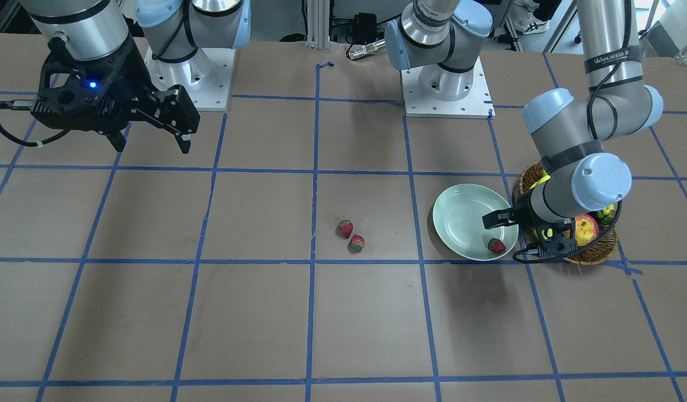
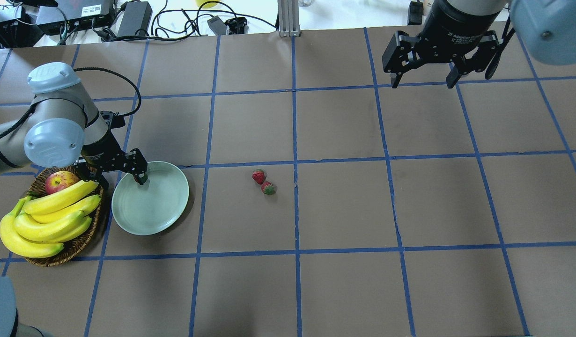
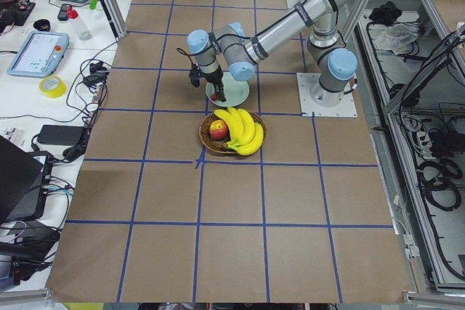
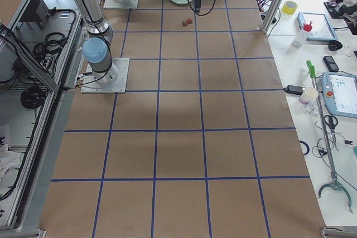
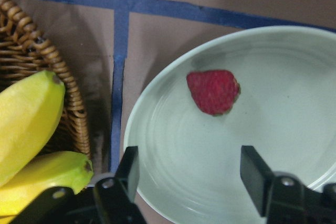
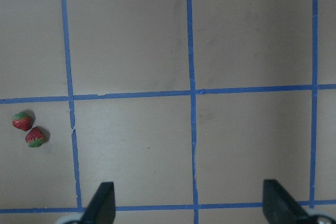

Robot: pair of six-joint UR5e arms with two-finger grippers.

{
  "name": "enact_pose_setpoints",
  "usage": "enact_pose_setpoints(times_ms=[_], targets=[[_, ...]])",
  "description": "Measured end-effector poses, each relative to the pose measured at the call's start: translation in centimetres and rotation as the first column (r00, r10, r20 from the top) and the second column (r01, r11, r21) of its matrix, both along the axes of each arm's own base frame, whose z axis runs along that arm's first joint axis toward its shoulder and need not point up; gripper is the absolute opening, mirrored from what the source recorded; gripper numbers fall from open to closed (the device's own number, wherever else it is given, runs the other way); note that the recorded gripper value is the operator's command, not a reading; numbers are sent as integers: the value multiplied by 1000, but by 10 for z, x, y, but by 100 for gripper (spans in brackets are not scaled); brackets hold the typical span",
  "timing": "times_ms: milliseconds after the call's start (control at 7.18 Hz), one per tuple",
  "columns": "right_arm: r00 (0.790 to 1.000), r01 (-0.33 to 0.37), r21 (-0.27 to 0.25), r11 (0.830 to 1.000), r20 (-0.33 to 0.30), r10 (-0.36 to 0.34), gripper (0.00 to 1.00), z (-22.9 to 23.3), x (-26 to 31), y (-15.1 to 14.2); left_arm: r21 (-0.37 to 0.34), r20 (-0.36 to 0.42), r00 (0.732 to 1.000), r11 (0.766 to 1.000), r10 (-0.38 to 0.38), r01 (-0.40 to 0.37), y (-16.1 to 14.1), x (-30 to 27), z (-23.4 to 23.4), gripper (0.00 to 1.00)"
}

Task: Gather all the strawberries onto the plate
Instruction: 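Move the left gripper back to the two strawberries and grasp one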

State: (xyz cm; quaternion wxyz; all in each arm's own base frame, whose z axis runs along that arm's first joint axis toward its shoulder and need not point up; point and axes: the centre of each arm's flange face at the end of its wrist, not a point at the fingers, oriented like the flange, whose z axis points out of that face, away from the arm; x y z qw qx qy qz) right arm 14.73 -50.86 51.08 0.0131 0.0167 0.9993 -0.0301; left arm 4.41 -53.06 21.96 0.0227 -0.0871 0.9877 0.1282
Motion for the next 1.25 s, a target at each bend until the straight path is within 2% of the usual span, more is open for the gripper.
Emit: enact_pose_setpoints(times_ms=[279, 557, 975, 1254], targets=[[1000, 1, 5, 1000, -2, -1, 100, -5, 0, 0, -48, 23, 999, 998, -26, 27, -14, -22, 24, 100], [1000, 9, -10, 1000, -4, -9, 100, -3, -9, -5, -114, 48, 999, 993, -24, 29, -35, -69, 52, 100], [1000, 32, -14, 999, 2, -31, 100, -5, -18, -10, -168, -60, 997, 984, 43, -52, -40, -141, 56, 100], [999, 36, 9, 999, 0, -36, 100, -15, -20, -12, -211, -127, 989, 972, 76, -102, -40, -204, 45, 100]])
